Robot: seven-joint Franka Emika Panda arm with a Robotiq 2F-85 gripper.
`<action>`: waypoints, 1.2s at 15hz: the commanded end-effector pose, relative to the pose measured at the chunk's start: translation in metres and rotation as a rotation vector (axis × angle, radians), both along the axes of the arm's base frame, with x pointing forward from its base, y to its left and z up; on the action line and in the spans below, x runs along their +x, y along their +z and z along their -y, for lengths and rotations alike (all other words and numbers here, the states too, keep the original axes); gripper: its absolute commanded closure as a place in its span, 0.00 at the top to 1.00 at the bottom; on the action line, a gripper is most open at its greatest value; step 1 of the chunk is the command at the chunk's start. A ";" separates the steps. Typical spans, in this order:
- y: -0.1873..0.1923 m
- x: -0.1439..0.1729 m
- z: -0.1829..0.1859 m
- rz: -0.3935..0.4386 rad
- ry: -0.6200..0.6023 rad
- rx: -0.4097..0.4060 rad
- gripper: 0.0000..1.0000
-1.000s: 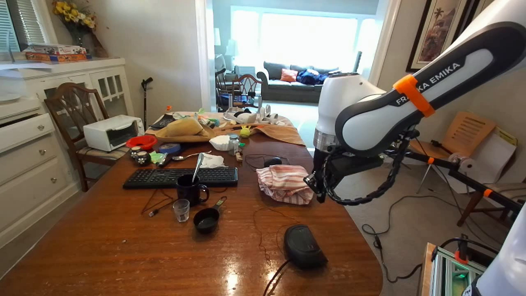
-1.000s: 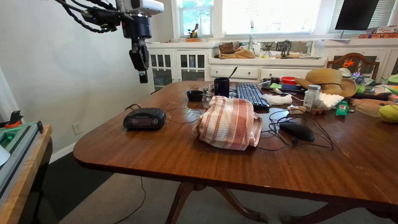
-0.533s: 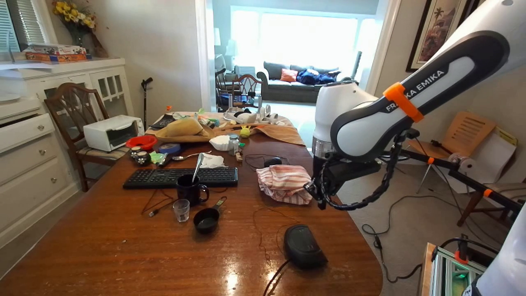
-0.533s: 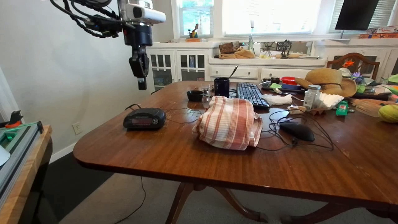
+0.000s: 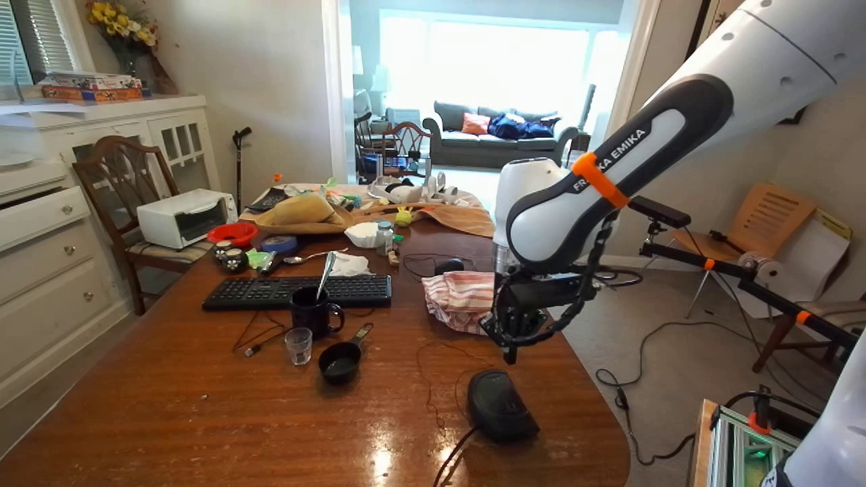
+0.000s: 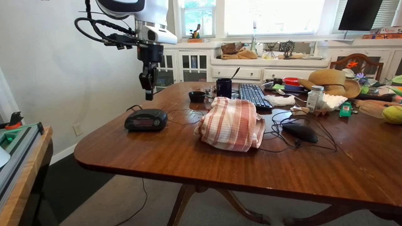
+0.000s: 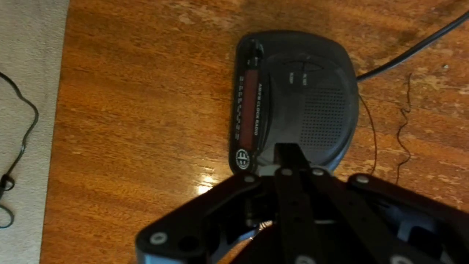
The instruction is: Press the button on the right side of the black alarm clock
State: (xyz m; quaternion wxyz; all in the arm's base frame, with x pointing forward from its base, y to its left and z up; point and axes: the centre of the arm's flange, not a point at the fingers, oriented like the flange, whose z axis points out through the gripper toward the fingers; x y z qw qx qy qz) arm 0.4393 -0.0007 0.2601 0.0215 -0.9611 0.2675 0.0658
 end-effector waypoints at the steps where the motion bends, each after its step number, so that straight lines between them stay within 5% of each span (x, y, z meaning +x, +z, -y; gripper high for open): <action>1: -0.019 0.026 -0.001 -0.010 -0.027 0.046 0.00; 18: -0.060 0.032 0.001 -0.059 -0.052 0.044 0.00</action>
